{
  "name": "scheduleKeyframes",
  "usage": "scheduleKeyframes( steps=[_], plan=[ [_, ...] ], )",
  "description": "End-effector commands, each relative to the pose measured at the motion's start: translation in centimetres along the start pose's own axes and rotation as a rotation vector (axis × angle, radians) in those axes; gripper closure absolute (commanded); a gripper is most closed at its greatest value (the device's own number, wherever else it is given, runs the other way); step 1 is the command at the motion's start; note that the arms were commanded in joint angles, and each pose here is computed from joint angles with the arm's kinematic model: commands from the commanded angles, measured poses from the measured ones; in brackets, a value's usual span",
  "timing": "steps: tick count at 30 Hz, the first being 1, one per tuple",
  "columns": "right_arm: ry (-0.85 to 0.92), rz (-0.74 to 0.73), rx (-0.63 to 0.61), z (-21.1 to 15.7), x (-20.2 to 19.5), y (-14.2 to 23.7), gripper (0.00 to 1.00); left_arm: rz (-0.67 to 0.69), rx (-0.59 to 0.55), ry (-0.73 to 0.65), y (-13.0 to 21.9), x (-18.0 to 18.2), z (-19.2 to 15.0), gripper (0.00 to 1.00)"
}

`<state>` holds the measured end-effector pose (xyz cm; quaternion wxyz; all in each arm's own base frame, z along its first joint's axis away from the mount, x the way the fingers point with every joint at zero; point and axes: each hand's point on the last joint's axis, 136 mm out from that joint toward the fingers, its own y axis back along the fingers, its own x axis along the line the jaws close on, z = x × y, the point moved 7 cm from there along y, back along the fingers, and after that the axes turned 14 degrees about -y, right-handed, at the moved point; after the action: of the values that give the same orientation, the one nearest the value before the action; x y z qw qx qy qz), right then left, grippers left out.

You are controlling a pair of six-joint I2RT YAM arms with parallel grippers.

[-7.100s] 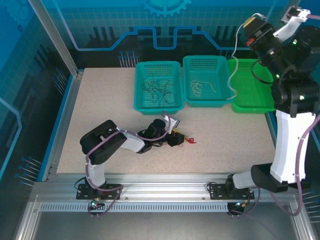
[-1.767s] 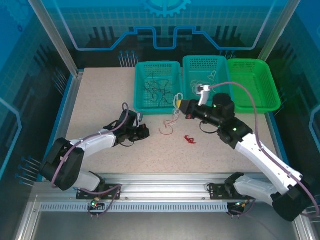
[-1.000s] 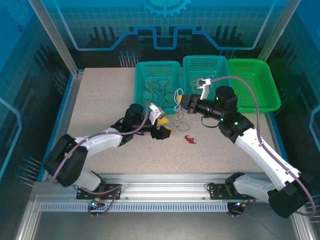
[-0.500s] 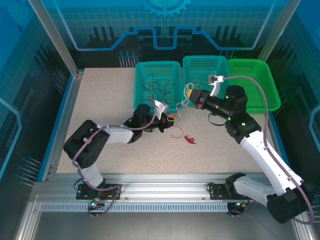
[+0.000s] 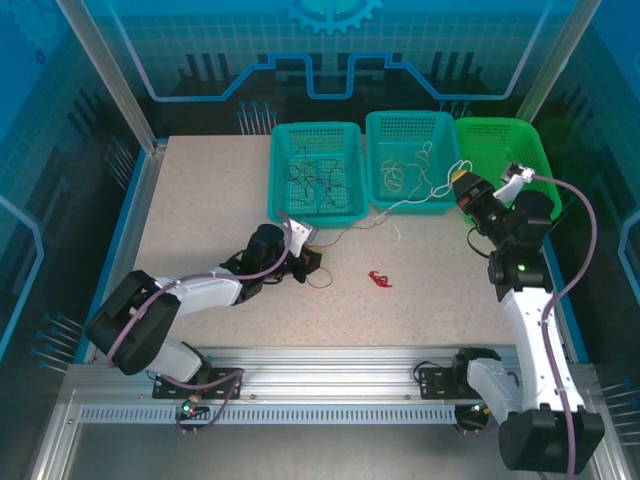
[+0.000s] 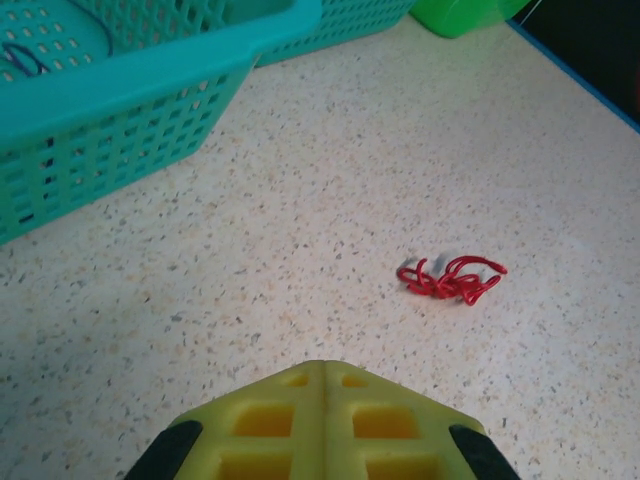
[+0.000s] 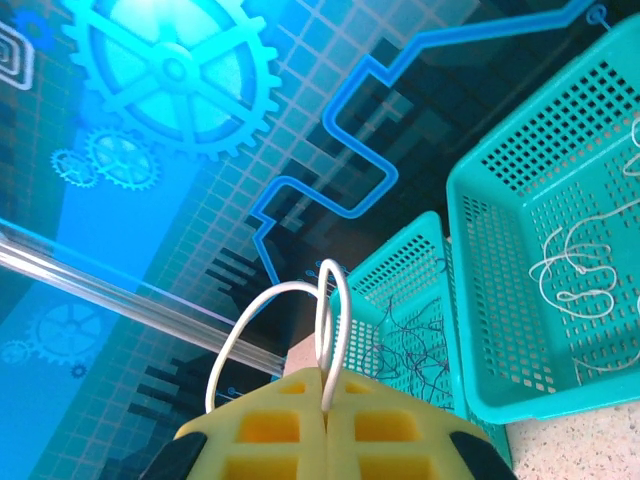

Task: Untangle the cables

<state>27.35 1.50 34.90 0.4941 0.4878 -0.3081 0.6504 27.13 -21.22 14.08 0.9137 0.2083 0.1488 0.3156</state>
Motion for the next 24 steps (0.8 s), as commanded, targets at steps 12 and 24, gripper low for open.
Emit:
scheduleKeyframes(
  steps=[12, 24],
  plan=[
    [-0.119, 0.07, -0.283, 7.1, -1.4, 2.1, 1.0, 0.23, 0.048, 0.146, 5.3, 3.6, -4.4, 1.0],
    [-0.094, 0.208, -0.158, 5.9, 0.1, -4.3, 1.0, 0.066, -0.08, 0.034, 4.3, 1.7, 1.6, 0.45]
  ],
)
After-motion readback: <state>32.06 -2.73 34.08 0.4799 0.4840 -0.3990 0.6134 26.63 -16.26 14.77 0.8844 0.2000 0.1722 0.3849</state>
